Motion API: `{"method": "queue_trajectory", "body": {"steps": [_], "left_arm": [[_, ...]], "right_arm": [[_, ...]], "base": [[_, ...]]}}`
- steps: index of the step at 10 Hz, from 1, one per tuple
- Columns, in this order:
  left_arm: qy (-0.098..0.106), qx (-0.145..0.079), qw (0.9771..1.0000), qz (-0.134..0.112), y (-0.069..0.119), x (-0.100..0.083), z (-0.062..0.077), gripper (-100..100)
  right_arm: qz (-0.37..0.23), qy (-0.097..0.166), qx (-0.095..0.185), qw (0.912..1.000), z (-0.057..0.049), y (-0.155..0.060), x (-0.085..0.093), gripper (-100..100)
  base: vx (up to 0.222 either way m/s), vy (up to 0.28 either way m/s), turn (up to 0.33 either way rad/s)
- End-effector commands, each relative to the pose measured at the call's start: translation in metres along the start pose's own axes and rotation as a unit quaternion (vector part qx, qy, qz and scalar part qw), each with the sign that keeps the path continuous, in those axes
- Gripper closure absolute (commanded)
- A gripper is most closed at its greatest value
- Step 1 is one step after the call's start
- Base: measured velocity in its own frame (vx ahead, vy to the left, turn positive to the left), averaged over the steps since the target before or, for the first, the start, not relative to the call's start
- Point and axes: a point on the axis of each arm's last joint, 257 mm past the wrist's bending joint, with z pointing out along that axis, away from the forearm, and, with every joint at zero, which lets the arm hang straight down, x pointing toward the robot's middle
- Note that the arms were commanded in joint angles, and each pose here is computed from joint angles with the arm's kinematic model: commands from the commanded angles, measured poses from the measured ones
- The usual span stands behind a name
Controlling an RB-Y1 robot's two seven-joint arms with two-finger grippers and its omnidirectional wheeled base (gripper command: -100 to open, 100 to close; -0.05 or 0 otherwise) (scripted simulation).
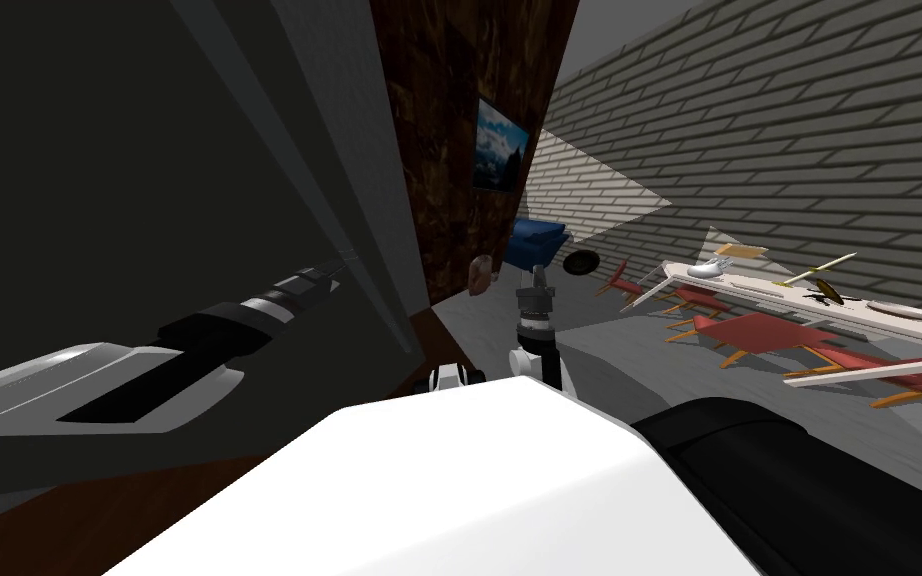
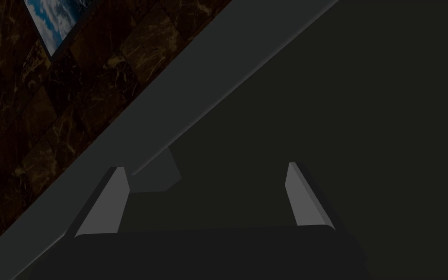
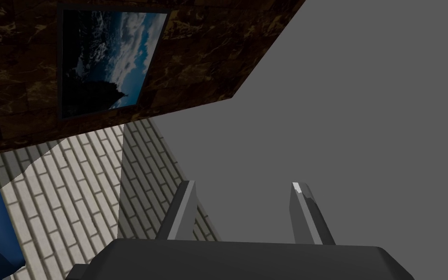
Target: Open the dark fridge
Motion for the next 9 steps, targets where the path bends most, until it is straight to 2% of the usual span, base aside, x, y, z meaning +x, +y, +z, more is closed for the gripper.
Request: {"method": "queue_trajectory", "body": {"steps": [1, 5, 6, 9], "left_arm": [[-0.024, -0.001, 0.9995, 0.022, -0.007, -0.020, 0.004, -100], [-0.024, -0.002, 0.9993, 0.029, -0.012, -0.020, 0.004, -100], [-0.023, 0.000, 0.9991, 0.036, -0.019, -0.019, 0.004, -100], [-0.023, 0.000, 0.9991, 0.036, -0.019, -0.019, 0.004, -100]], "right_arm": [[0.000, 0.000, 0.000, 1.0000, 0.000, 0.000, 0.000, 0], [0.000, 0.000, 0.000, 1.0000, 0.000, 0.000, 0.000, 0], [0.000, 0.000, 0.000, 1.0000, 0.000, 0.000, 0.000, 0], [0.000, 0.000, 0.000, 1.0000, 0.000, 0.000, 0.000, 0]], "base": [[0.008, -0.003, 0.005], [0.002, -0.001, 0.000], [-0.011, -0.005, 0.008], [0.000, 0.004, -0.003]]}}
